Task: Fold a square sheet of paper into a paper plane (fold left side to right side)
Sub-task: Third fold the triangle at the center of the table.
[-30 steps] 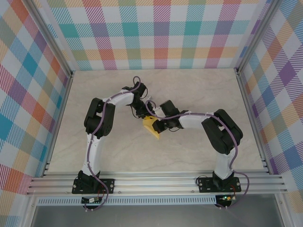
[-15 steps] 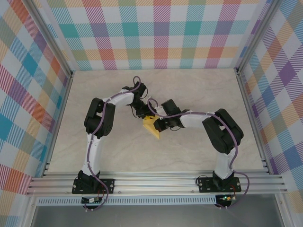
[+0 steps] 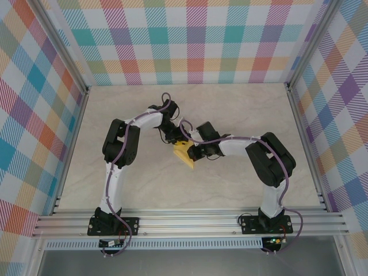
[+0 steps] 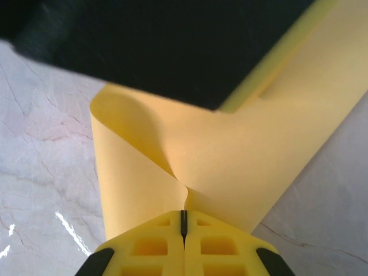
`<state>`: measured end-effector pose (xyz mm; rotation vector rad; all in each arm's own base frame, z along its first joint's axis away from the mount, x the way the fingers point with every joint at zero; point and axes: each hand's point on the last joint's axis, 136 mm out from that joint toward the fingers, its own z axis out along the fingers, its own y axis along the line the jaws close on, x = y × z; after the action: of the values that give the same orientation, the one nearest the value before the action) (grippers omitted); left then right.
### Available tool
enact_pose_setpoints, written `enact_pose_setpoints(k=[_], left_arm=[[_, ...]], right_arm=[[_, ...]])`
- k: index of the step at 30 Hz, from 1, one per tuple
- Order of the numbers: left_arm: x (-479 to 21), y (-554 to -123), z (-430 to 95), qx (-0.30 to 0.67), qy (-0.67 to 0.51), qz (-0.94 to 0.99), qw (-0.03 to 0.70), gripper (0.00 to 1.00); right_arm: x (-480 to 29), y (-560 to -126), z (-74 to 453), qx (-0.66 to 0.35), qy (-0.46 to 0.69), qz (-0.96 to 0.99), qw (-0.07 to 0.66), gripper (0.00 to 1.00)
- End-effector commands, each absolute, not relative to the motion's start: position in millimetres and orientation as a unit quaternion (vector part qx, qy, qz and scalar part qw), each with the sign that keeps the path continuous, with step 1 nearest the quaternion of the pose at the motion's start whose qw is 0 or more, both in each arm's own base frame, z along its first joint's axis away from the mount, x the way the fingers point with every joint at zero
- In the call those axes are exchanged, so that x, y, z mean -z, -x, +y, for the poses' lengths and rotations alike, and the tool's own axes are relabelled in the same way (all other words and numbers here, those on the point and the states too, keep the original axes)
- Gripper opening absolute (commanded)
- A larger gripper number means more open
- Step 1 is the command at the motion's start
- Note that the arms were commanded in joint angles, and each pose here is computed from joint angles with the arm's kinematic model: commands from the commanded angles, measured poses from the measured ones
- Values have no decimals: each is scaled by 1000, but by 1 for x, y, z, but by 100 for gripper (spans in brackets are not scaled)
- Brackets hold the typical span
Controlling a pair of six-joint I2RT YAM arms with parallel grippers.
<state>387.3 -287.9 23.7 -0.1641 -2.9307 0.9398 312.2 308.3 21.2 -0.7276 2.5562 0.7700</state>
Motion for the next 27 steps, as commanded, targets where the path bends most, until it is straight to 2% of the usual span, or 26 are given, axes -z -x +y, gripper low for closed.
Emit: enact_pose_setpoints(k=[1,27], left_arm=[[-3,-374,-290,-286,60,-955,58,22],[0,-373,-290,-286,59,-955,62,21]], right_arm=[[-27,-311,307,-285,249,906,190,0],[-41,-321,310,-281,248,904,207,0]])
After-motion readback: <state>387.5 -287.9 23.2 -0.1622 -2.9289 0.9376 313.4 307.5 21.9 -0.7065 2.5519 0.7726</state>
